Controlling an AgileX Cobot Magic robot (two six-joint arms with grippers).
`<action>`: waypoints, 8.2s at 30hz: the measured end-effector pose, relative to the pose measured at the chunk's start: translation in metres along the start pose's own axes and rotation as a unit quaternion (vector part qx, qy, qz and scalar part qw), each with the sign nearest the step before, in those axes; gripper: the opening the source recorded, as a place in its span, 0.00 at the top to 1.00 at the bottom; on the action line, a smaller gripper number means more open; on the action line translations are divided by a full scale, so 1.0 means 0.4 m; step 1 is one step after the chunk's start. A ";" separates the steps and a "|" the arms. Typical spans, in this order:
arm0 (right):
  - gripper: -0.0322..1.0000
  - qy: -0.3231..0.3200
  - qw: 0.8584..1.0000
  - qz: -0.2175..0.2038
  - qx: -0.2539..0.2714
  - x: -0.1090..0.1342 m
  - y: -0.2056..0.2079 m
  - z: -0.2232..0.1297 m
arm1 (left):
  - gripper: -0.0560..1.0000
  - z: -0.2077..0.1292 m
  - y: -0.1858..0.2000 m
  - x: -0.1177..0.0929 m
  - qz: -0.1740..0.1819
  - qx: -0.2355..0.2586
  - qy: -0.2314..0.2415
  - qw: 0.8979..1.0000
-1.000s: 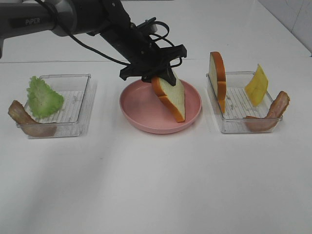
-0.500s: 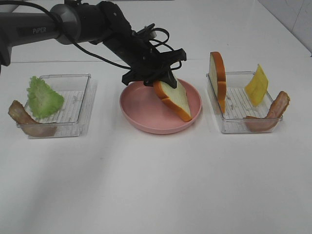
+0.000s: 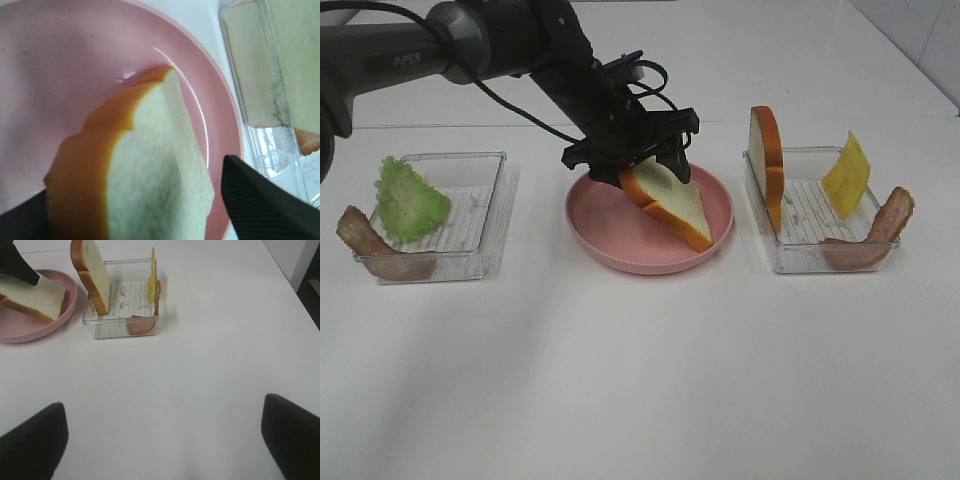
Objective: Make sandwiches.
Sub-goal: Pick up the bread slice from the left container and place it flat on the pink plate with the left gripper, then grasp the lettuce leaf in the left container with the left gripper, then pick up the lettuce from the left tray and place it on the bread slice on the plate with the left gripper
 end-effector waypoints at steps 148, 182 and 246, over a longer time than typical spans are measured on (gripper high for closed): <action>0.02 -0.001 1.000 0.002 0.001 0.002 0.000 -0.001 | 0.94 -0.114 0.450 0.605 0.279 0.109 0.081 0.951; 0.02 -0.001 1.000 0.002 0.001 0.002 0.000 -0.001 | 0.94 0.073 0.492 0.026 0.041 -0.041 -0.044 0.997; 0.02 -0.001 1.000 0.002 0.001 0.002 0.000 -0.001 | 0.94 -0.019 0.063 -0.024 0.031 0.026 -0.196 0.980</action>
Point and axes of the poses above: a point on each arm's last joint axis where the gripper is mounted, y pointing back along that axis away from the gripper, x along the wrist's bending axis when the last joint is at zero, z = x × y, the point moved 10 cm from there along -y, pointing out along that axis toward the gripper, and after that the axes turned 13 degrees about -y, right-handed, at the moved point
